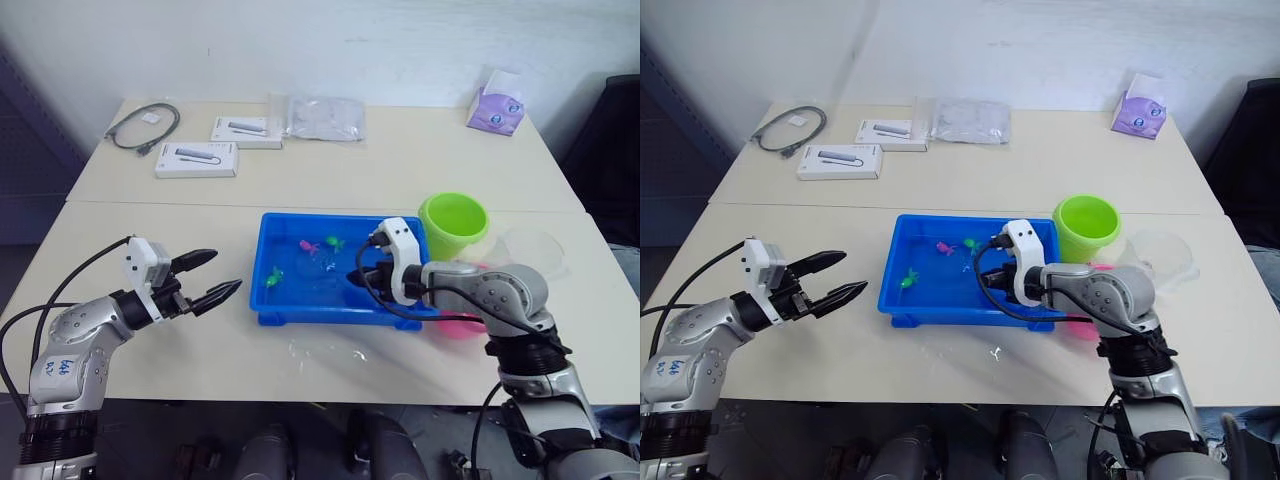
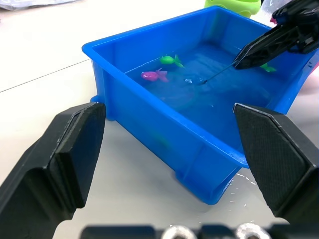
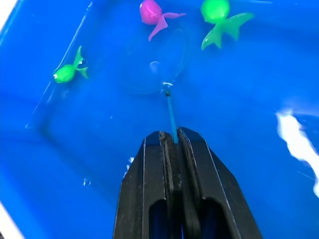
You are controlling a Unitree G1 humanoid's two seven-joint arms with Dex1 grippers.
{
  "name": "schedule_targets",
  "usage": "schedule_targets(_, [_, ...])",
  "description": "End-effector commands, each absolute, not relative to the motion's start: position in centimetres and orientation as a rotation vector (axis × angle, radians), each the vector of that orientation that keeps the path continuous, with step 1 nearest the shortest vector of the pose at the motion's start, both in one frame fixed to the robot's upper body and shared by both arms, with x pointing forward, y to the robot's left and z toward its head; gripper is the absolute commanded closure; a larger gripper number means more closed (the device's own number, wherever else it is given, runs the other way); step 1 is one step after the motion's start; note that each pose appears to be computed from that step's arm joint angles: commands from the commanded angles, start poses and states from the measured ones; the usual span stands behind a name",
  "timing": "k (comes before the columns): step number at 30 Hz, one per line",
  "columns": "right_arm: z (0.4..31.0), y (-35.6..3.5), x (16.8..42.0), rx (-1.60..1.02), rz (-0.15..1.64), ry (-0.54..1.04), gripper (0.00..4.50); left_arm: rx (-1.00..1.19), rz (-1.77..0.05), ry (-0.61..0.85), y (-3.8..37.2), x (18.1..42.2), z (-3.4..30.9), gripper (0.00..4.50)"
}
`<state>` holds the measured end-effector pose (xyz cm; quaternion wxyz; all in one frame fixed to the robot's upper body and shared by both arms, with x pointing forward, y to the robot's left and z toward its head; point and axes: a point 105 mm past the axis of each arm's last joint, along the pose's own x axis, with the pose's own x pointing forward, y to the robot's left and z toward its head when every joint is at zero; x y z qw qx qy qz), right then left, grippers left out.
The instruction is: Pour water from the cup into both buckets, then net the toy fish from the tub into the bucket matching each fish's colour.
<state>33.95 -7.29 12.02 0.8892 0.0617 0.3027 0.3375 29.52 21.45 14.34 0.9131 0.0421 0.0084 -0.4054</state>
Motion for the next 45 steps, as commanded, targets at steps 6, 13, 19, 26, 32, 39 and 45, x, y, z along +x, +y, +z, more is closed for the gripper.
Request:
schedule_targets(6, [15.2,-6.1,34.4,0.133,0.786,0.406,4.5,0.094,-0.868,-0.012,20.7,29.3,14.9,0.1])
schedule_targets(13, [16.1,-6.9,32.6,0.11,0.852,0.306,4.5,0.104,-0.908,-0.019,20.1,29.3,14.8,0.1])
schedule_targets(19, [16.3,-8.9,30.5,0.125,0.858,0.314,4.5,0.105,-0.943,-0.017,19.8,29.2,14.9,0.1])
schedule_targets(26, [17.9,-12.2,27.3,0.155,0.827,0.245,4.5,0.125,-1.036,-0.035,18.3,29.6,15.7,0.1])
schedule_targets(32, [18.5,-16.0,24.1,0.149,0.733,0.23,4.5,0.134,-1.136,-0.103,16.2,30.3,17.6,0.1])
schedule_targets(39, [19.2,-20.8,20.7,0.146,0.522,0.198,4.5,0.126,-1.29,-0.092,13.4,30.7,18.2,0.1])
schedule_targets(45, [18.7,-24.5,18.3,0.144,0.358,0.195,4.5,0.097,-1.387,-0.066,11.5,30.8,17.6,0.1])
